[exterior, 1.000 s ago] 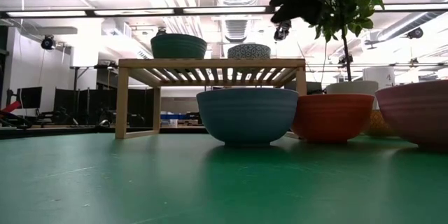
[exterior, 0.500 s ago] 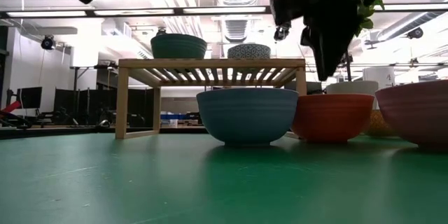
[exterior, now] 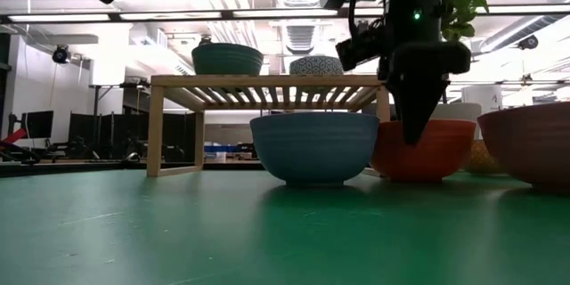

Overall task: Place and stack bowls onto a shelf
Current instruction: Stack the large orange bowl on the green bowl on the shelf

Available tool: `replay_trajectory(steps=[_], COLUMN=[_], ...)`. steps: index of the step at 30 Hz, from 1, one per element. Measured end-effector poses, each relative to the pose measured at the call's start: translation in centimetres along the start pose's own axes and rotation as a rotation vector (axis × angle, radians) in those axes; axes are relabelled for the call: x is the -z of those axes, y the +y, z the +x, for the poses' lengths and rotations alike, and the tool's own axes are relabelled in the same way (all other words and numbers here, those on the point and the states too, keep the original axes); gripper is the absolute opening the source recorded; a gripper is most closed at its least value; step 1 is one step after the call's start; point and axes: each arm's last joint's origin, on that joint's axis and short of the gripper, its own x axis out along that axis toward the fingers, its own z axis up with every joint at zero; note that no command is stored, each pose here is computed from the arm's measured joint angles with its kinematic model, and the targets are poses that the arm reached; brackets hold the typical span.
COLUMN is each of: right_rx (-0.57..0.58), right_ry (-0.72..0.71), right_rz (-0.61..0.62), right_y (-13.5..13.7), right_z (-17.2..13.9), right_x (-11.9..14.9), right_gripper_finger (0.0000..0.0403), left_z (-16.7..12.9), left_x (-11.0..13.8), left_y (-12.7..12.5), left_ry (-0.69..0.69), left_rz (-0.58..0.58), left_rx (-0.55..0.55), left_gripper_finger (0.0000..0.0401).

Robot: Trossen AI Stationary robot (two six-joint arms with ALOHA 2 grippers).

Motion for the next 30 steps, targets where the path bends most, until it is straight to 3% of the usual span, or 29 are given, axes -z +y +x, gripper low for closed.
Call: replay_trajectory(steps=[6, 14, 20, 26, 30], right_rx=[-0.006, -0.051, -0.093, -0.213, -0.204], right_ry=[0.020, -0.024, -0.052, -0.223, -0.409], right_rz=[-0.004, 0.014, 0.004, -0.015, -0.092], right_y=[0.1, -0.5, -1.2, -1.6, -1.6], right_z=[0.2, -2.7, -7.5, -13.3, -16.6], right_x=[0.1, 0.4, 0.6, 0.6, 0.4], right_gripper_finger=[0.0020, 0.0011, 0.0011, 0.0011, 0.0011], left_z=[0.1, 0.1, 0.4, 0.5, 0.5], left_x=[0.0, -0.1, -0.1, -0.3, -0.4], left_y=[0.0, -0.1, -0.2, -0.3, -0.3], left_ry=[0.003, -0.009, -0.005, -0.016, -0.025], left_rz=[0.002, 0.012, 0.014, 0.023, 0.021], left_rx=[0.000, 0.000, 0.000, 0.000, 0.001], left_gripper_finger=[0.0139, 0.0139, 0.0139, 0.0139, 0.0139])
